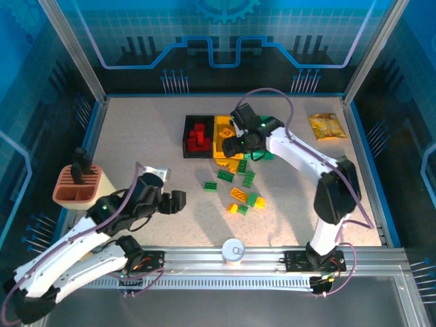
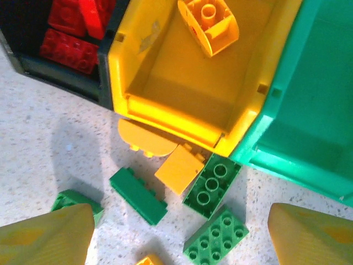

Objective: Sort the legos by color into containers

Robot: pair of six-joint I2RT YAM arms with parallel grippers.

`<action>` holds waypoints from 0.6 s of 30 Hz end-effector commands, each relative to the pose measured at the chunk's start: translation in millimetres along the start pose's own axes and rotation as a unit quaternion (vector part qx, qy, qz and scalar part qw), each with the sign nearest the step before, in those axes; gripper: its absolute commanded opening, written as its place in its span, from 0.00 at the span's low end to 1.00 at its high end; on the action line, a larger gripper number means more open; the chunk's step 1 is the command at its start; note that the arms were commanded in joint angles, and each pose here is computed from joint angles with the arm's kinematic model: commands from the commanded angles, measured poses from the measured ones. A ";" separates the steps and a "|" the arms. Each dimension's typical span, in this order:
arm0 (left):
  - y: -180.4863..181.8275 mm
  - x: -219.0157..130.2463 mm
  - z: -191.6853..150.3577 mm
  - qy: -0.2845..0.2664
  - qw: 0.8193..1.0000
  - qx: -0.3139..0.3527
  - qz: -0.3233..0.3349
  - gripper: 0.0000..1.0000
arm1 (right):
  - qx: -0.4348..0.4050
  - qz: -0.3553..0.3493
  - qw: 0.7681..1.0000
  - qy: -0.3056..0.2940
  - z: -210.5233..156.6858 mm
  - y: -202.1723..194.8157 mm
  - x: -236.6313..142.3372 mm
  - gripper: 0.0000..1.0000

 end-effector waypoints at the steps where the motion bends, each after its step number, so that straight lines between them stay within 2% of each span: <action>1: -24.5 14.2 0.9 0.007 0.999 0.033 -0.036 0.77 | 0.013 0.039 0.999 -0.035 -6.6 7.0 -16.1 0.83; 10: -95.6 70.5 -14.6 0.077 0.988 0.115 -0.064 0.75 | 0.034 0.061 0.997 -0.037 -53.8 -0.6 -24.8 0.81; 18: -127.5 119.7 -29.7 0.133 0.982 0.117 -0.069 0.71 | 0.055 0.071 0.996 -0.023 -103.0 -11.7 -20.0 0.80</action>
Point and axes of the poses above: each hand's point on the last joint's axis, 136 mm out from that joint toward the fingers, its own x axis out along the fingers, its own y axis along the line the jaws close on, z = x × y, the point moved 5 cm from there along -x, back along the fingers, and after that the axes turned 4 degrees about x, right-handed, at the moved point
